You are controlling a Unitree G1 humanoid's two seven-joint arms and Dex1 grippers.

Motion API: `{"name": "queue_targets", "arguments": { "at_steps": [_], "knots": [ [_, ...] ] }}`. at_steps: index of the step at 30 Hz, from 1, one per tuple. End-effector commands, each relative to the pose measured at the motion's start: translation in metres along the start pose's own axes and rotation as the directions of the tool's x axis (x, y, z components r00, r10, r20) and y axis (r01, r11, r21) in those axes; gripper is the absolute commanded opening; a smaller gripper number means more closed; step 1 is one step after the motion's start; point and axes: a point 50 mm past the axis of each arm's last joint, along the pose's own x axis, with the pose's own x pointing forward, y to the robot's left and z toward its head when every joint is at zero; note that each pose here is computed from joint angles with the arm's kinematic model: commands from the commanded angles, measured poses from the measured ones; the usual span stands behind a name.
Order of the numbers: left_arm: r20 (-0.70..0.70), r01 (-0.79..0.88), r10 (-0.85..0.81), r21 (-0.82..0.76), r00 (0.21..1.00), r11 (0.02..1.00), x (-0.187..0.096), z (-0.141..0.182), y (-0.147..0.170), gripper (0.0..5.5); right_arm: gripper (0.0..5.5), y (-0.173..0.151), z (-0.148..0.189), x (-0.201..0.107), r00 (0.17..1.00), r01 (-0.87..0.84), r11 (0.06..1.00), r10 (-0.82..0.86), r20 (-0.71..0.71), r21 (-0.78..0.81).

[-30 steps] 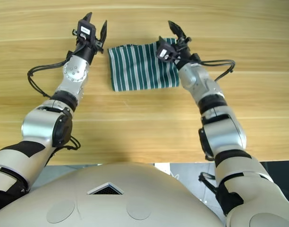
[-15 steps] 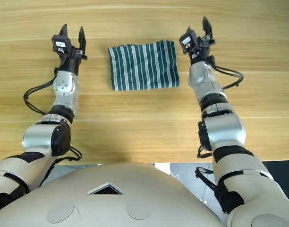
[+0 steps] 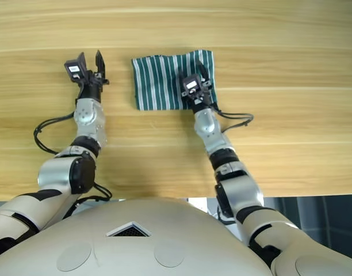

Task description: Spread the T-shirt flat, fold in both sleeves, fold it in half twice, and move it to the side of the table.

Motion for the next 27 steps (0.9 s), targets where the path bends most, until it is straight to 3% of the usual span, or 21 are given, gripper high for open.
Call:
{"name": "queue_targets", "arguments": {
  "at_steps": [1, 4, 7, 10, 13, 17, 19, 21, 27],
  "knots": [
    [0.018, 0.028, -0.027, -0.036, 0.999, 0.999, 0.0, 0.001, -0.01, 2.59, 2.82, -0.003, -0.028, -0.008, 0.975, -0.025, 0.988, 0.058, -0.216, 0.152],
    [0.053, 0.082, -0.08, -0.039, 0.995, 0.996, 0.002, 0.005, -0.022, 2.59, 2.82, -0.03, -0.041, -0.007, 0.936, 0.098, 0.972, -0.017, -0.352, 0.213],
    [0.062, 0.073, -0.069, -0.064, 0.996, 0.995, 0.001, 0.006, -0.022, 2.59, 2.82, -0.072, -0.06, -0.015, 0.836, 0.373, 0.893, -0.205, -0.508, 0.254],
    [0.069, 0.05, -0.045, -0.066, 0.997, 0.997, -0.001, 0.005, -0.014, 2.59, 2.82, -0.142, -0.089, -0.059, 0.535, 0.725, 0.684, -0.491, -0.687, 0.075],
    [0.077, 0.003, 0.002, -0.062, 0.997, 0.998, -0.006, 0.004, -0.001, 2.59, 2.82, -0.193, -0.105, -0.121, 0.192, 0.895, 0.425, -0.644, -0.741, -0.138],
    [0.088, -0.07, 0.075, -0.049, 0.993, 0.996, -0.017, 0.0, 0.015, 2.59, 2.82, -0.225, -0.112, -0.2, -0.246, 0.949, -0.011, -0.652, -0.718, -0.314],
    [0.097, -0.102, 0.104, -0.026, 0.99, 0.994, -0.023, -0.002, 0.021, 2.59, 2.82, -0.226, -0.114, -0.225, -0.388, 0.916, -0.171, -0.602, -0.697, -0.362],
    [0.092, -0.119, 0.12, -0.017, 0.988, 0.993, -0.027, -0.004, 0.026, 2.59, 2.82, -0.226, -0.114, -0.234, -0.45, 0.892, -0.243, -0.572, -0.686, -0.382],
    [0.093, -0.177, 0.175, 0.018, 0.98, 0.984, -0.038, -0.008, 0.037, 2.59, 2.82, -0.232, -0.104, -0.208, -0.422, 0.906, -0.257, -0.608, -0.672, -0.336]
  ]
}}
